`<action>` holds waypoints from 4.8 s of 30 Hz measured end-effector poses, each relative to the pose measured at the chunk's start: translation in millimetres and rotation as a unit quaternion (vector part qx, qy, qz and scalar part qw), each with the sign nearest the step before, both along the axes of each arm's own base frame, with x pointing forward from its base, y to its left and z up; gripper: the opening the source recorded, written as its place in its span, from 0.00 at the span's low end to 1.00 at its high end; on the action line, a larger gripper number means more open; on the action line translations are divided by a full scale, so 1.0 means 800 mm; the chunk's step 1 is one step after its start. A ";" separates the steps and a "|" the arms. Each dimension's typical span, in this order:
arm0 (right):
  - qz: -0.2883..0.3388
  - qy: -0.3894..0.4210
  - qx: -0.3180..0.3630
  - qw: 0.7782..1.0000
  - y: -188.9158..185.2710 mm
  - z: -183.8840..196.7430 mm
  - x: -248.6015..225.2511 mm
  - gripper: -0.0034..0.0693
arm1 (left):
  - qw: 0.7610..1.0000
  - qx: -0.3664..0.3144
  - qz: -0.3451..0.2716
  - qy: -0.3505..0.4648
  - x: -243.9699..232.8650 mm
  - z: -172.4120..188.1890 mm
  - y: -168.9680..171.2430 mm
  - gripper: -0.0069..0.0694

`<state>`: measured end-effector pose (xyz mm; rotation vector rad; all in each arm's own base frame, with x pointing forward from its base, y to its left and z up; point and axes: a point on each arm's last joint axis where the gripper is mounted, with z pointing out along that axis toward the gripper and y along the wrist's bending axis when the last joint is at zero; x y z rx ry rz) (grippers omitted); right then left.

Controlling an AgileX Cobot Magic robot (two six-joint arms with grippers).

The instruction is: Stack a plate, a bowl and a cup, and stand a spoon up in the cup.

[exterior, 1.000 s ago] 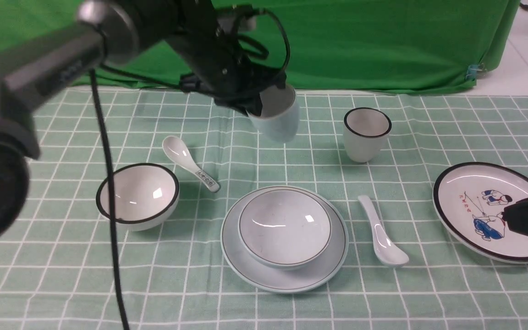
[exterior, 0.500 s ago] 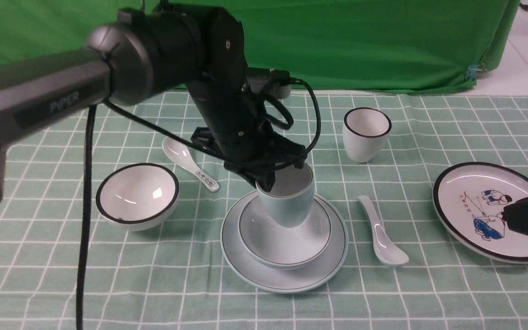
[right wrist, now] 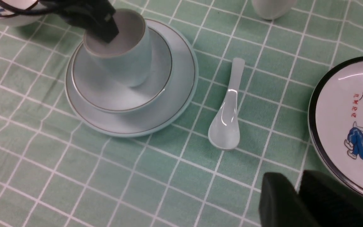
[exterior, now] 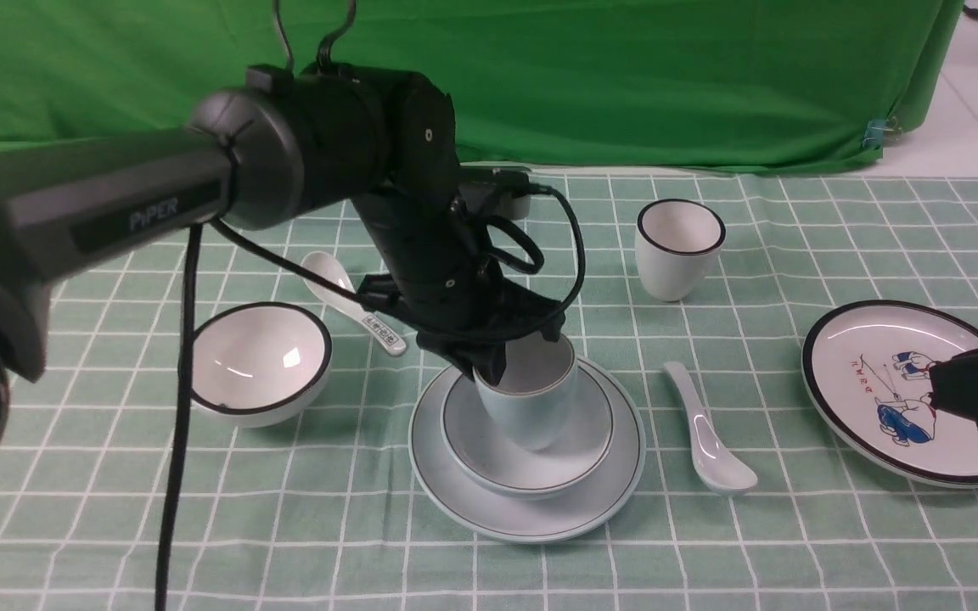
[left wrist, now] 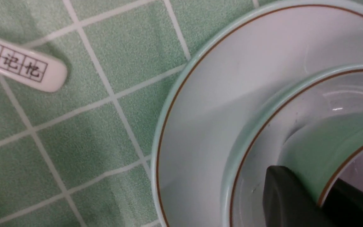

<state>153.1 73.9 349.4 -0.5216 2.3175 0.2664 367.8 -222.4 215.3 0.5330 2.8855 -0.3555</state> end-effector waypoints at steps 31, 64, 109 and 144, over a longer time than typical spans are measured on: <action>-0.046 0.171 -0.118 0.977 0.044 -0.030 0.153 0.38 | 0.997 0.014 -0.034 -0.061 -0.042 0.127 0.031 0.21; -0.027 0.315 -0.124 0.941 0.119 -0.242 0.315 0.41 | 0.986 -0.003 0.035 -0.163 -0.239 0.192 0.155 0.10; 0.079 -0.241 0.112 0.961 0.221 -0.178 0.162 0.29 | 0.978 0.000 0.043 -0.206 -0.230 0.194 0.156 0.10; -0.148 -0.329 0.060 0.931 -0.088 -0.009 -0.130 0.08 | 0.968 -0.031 0.049 -0.246 -0.222 0.201 0.151 0.10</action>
